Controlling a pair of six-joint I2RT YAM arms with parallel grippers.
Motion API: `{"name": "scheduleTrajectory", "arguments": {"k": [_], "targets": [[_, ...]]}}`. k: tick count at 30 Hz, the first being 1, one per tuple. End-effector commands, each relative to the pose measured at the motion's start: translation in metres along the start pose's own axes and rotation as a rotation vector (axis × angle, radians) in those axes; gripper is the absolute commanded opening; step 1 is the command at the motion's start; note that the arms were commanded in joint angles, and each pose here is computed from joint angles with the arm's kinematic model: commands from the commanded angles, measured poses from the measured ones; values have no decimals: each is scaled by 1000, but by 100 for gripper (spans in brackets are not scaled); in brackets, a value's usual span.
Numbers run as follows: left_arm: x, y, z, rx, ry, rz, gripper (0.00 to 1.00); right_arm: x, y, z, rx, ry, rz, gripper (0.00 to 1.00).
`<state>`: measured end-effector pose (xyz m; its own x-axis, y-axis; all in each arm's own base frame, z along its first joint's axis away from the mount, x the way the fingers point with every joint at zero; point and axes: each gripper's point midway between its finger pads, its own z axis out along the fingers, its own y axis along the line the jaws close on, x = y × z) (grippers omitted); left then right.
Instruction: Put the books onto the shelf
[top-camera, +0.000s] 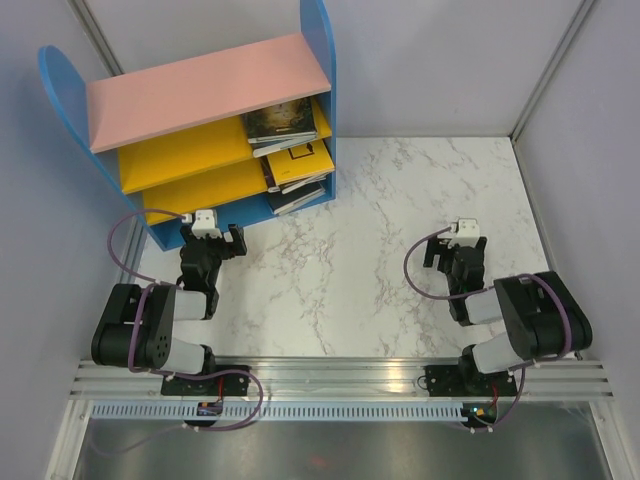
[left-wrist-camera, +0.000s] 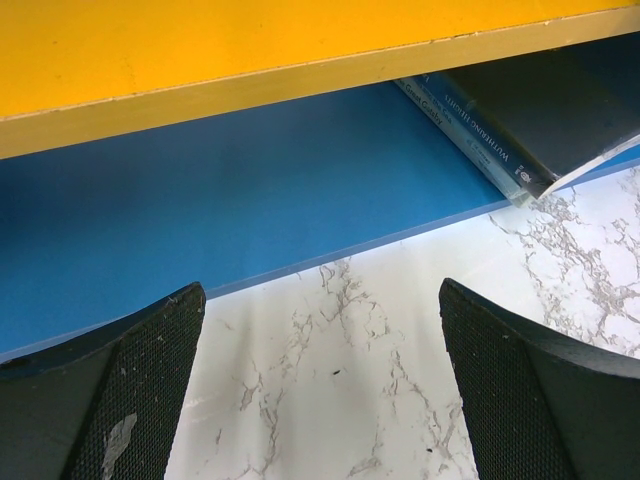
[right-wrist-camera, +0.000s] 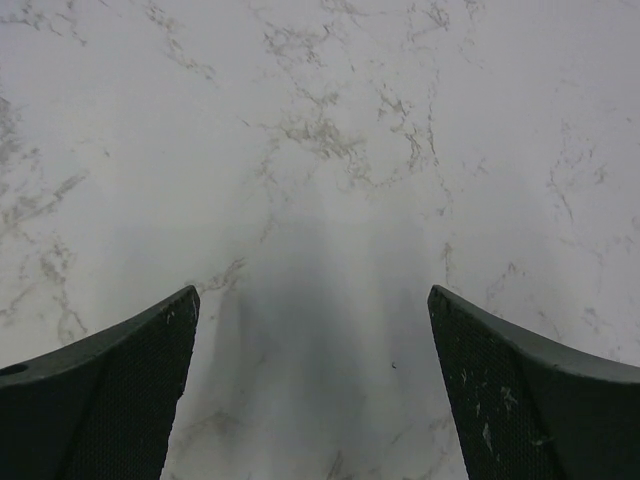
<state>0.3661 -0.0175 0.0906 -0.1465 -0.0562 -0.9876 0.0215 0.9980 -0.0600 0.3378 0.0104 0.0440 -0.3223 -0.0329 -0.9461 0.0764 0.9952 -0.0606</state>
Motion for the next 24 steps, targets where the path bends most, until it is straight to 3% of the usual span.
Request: {"name": "scheduleTrajectory", "arguments": {"k": [1, 2, 3, 7, 24], "targets": [[-16, 3, 2, -6, -68, 49, 100, -68, -7, 1, -25, -357, 103, 98], [-16, 3, 2, -3, -69, 49, 100, -72, -14, 3, 12, -359, 132, 98], [-16, 3, 2, -3, -69, 49, 100, -57, -24, 7, 74, -276, 137, 98], [-16, 3, 2, -2, -69, 49, 100, -58, -15, 20, 8, -236, 128, 98], [-15, -8, 4, 60, -56, 62, 100, -59, -9, 23, -27, -236, 99, 98]]}}
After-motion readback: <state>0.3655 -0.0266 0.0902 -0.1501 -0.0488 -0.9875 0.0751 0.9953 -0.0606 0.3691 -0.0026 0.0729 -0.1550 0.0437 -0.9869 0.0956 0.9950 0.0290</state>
